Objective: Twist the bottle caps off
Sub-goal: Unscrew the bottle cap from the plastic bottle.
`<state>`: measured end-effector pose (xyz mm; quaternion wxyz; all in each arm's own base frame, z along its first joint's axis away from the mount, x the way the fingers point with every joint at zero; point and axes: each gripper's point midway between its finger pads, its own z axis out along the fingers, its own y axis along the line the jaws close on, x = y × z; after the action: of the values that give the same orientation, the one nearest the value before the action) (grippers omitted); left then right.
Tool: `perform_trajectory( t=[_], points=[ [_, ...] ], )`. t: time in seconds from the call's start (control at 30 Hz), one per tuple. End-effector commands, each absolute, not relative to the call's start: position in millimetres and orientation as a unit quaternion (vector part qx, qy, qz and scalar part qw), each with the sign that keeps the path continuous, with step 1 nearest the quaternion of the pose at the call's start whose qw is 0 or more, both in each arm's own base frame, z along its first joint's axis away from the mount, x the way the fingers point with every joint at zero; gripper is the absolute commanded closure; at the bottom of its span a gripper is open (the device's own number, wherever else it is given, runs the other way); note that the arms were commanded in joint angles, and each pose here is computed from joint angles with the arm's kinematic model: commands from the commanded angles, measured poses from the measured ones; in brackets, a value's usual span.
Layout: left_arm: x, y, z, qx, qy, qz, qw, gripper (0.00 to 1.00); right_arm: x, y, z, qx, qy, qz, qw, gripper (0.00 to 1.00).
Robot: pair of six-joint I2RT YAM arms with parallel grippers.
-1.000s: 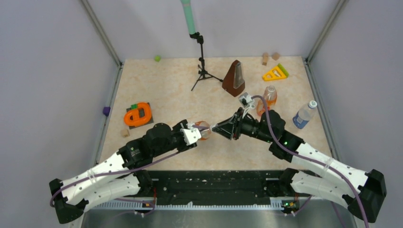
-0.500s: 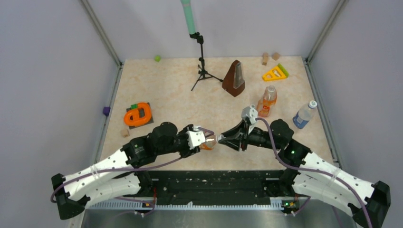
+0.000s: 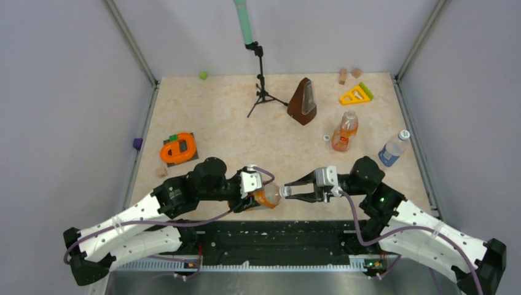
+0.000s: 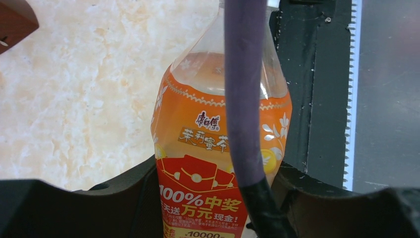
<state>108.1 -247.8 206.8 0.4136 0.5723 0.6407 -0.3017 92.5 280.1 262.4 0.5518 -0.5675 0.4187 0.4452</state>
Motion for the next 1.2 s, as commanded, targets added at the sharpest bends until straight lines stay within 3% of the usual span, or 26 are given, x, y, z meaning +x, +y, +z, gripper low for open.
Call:
perform_trajectory(
  t=[0.0,0.1,0.13,0.23,0.27,0.3,0.37,0.63,0.73,0.8,0.97,1.17],
  points=[
    [105.0,-260.6,251.5,0.551,0.607,-0.348,0.455,1.0,78.3,282.8,251.1,-0.632,0.354,0.435,0.535,1.0],
    [126.4,-253.2,249.9,0.513,0.64,-0.308,0.482,0.99,80.0,287.1,247.4,-0.637,0.351,0.437,0.53,1.0],
    [134.6,-249.7,249.1,0.501,0.65,-0.29,0.492,0.99,83.9,289.2,247.6,-0.628,0.36,0.438,0.534,0.96],
    [145.6,-241.0,236.9,0.499,0.666,-0.251,0.495,0.99,102.1,293.5,248.1,-0.583,0.403,0.434,0.556,0.7],
    [148.1,-238.7,232.4,0.499,0.67,-0.241,0.494,0.99,108.7,293.6,250.2,-0.557,0.423,0.437,0.566,0.58],
    [151.0,-236.8,228.5,0.498,0.674,-0.232,0.495,0.99,115.0,292.6,252.2,-0.531,0.439,0.439,0.577,0.39],
    [156.8,-233.5,223.6,0.496,0.68,-0.213,0.496,0.99,121.2,289.2,254.9,-0.489,0.456,0.447,0.595,0.27],
    [177.7,-219.1,219.2,0.481,0.694,-0.147,0.514,0.98,135.1,266.7,272.4,-0.359,0.488,0.469,0.643,0.25],
    [182.3,-217.9,217.8,0.473,0.694,-0.139,0.524,0.98,150.3,257.7,293.5,-0.269,0.523,0.488,0.645,0.32],
    [186.7,-218.5,218.5,0.469,0.689,-0.133,0.536,0.98,160.5,256.1,308.2,-0.221,0.557,0.495,0.63,0.39],
    [197.6,-222.8,237.5,0.447,0.67,-0.13,0.578,1.0,183.0,261.7,314.9,-0.127,0.663,0.49,0.552,0.43],
    [203.7,-223.7,237.7,0.455,0.658,-0.11,0.589,1.0,172.4,281.7,310.1,-0.127,0.672,0.538,0.493,0.43]
  ],
)
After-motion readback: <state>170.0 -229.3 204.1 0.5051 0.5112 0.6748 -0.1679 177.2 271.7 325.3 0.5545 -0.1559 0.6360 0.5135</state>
